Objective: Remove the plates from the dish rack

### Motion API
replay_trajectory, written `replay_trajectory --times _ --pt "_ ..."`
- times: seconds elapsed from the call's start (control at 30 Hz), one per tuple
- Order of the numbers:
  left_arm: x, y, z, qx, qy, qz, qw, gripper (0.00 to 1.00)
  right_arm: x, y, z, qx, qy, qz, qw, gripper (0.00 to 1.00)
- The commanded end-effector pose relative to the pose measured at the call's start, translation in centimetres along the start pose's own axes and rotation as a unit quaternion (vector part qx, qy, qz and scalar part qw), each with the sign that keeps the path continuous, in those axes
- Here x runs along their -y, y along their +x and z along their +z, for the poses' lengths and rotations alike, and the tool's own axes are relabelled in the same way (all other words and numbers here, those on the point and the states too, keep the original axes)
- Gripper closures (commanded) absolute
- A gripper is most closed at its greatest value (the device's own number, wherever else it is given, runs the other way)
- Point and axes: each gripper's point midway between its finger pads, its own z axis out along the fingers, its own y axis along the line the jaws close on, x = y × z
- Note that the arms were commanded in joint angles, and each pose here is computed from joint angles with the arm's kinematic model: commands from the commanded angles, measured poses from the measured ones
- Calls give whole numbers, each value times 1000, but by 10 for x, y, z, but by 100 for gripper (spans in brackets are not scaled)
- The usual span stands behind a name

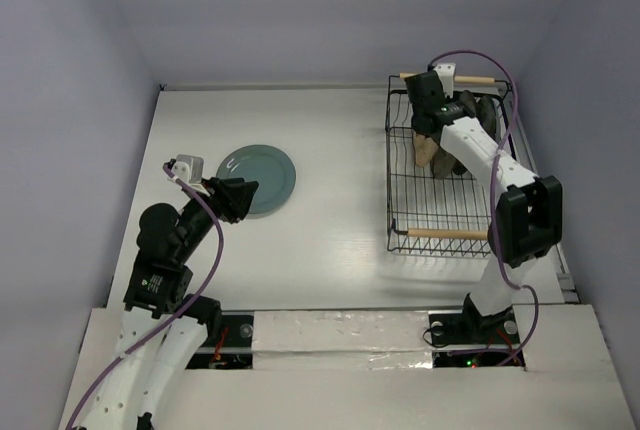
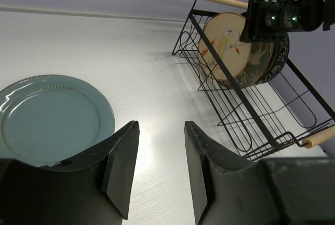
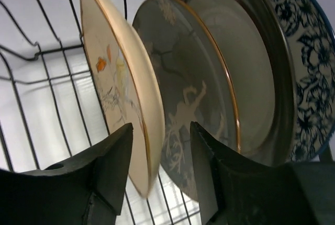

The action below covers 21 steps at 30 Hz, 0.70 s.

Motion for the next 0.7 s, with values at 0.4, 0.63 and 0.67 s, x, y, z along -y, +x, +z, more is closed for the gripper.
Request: replay_trajectory --times 0.4,0.63,0.67 --pt "13 -23 -5 33 20 15 999 62 15 -37 7 27 70 -22 997 75" --pt "13 -24 -4 32 22 13 999 62 30 -59 -12 47 75 -22 996 100" --pt "13 -23 -4 32 21 13 999 62 32 -62 -14 49 76 -20 996 100"
